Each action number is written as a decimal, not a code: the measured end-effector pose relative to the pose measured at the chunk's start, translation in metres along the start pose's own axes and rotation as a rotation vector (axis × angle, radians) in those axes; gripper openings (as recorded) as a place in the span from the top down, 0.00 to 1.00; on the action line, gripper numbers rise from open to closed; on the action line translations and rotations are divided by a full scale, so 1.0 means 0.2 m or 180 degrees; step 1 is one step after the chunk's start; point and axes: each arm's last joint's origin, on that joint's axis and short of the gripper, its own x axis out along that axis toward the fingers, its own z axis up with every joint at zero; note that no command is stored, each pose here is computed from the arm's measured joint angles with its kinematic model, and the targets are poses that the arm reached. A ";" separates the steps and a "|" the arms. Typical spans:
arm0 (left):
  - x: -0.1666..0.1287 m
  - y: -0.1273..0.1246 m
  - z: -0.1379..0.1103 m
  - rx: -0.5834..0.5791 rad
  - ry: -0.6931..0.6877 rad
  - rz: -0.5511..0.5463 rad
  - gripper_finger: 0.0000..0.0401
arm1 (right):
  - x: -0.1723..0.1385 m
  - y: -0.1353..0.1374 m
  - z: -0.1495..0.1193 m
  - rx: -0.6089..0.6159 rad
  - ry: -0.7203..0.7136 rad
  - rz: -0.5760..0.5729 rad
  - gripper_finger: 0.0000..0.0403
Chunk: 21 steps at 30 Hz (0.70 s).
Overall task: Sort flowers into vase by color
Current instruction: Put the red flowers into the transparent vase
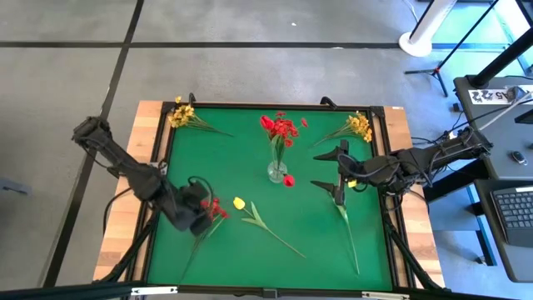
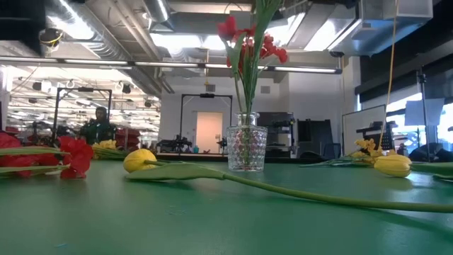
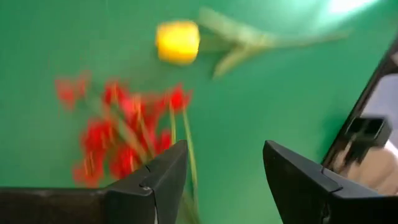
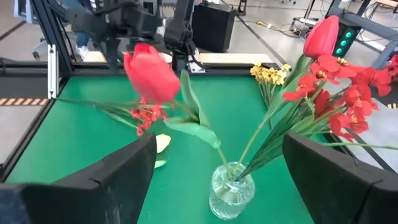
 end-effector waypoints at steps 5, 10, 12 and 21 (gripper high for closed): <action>0.10 -0.03 -0.13 -0.0409 0.0545 0.0292 0.49 | 0.00 0.00 -0.01 -0.0018 0.0033 -0.0004 0.14; 0.19 -0.05 -0.25 -0.0813 0.0905 0.0615 0.49 | 0.00 0.00 -0.01 -0.0017 0.0032 -0.0001 0.14; 0.22 -0.06 -0.29 -0.0904 0.0943 0.0673 0.49 | 0.00 0.00 -0.01 -0.0017 0.0034 0.0000 0.14; 0.35 -0.10 -0.39 -0.1117 0.0977 0.0796 0.49 | 0.00 0.00 -0.01 -0.0019 0.0032 0.0002 0.14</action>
